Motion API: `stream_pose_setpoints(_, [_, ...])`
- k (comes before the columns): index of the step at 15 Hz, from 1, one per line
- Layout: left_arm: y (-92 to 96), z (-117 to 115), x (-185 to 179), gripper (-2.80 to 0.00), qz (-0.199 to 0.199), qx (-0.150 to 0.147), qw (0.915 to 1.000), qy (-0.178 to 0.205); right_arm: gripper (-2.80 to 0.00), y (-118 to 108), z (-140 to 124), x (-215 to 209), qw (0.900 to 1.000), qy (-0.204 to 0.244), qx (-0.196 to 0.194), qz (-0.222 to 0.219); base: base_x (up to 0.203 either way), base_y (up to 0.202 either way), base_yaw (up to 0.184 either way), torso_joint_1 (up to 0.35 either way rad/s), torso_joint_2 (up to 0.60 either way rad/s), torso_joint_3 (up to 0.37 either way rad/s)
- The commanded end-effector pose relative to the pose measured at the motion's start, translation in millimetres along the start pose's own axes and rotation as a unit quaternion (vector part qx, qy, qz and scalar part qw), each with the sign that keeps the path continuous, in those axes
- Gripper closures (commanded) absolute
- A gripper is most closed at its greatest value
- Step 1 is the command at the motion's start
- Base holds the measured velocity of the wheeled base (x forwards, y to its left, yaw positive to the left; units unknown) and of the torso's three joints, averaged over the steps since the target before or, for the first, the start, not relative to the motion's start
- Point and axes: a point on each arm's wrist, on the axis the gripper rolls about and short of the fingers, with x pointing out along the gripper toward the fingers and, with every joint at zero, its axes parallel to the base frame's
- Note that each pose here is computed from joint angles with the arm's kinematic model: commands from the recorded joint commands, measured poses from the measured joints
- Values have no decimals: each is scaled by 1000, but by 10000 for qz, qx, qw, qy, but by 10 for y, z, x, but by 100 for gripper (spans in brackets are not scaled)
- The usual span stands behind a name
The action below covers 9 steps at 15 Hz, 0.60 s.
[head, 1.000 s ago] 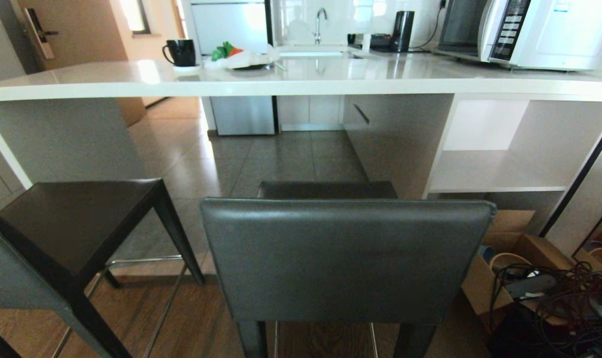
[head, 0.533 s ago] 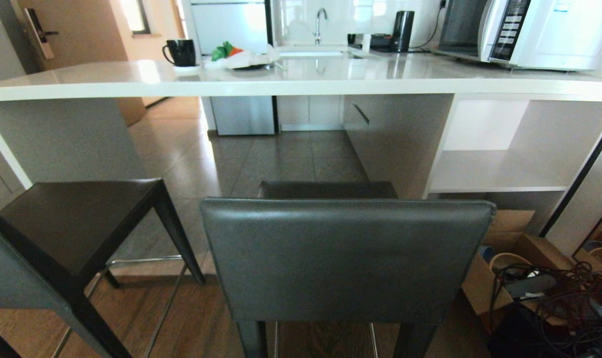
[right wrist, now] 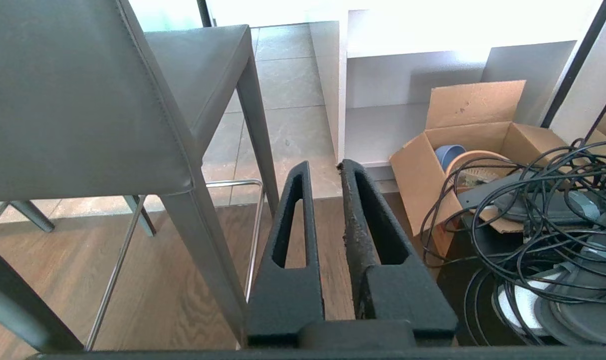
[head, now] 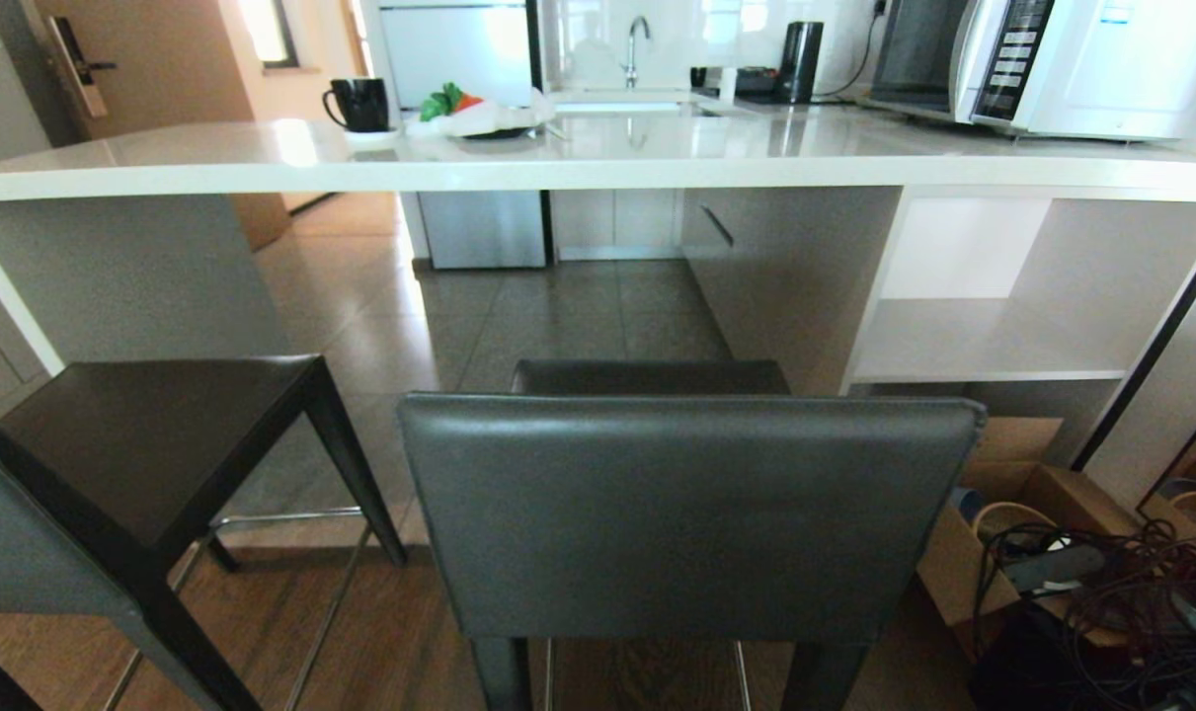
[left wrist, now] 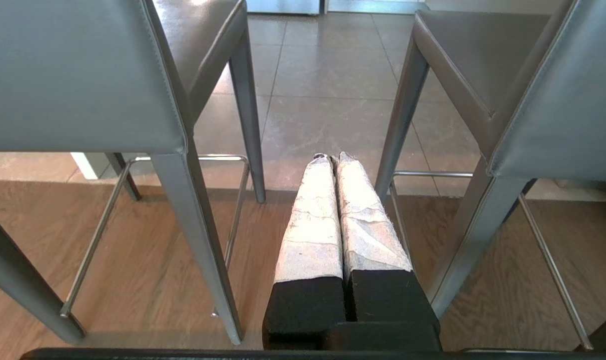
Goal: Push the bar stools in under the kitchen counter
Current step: Push the gray chair back under the dining table
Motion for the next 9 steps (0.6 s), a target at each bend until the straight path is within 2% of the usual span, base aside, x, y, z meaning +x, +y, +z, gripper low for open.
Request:
stream_pose_setpoints(1, [0,-2,2,0,0,-2,10000,4,0,0,1,2,10000,5,0,5,0,0,0,0,0,0])
stream_pose_setpoints(9, [0,-6,3,0,0,-2,10000,15,0,0,1,0,10000,-1,-7,1,0,0,0,0,0,0])
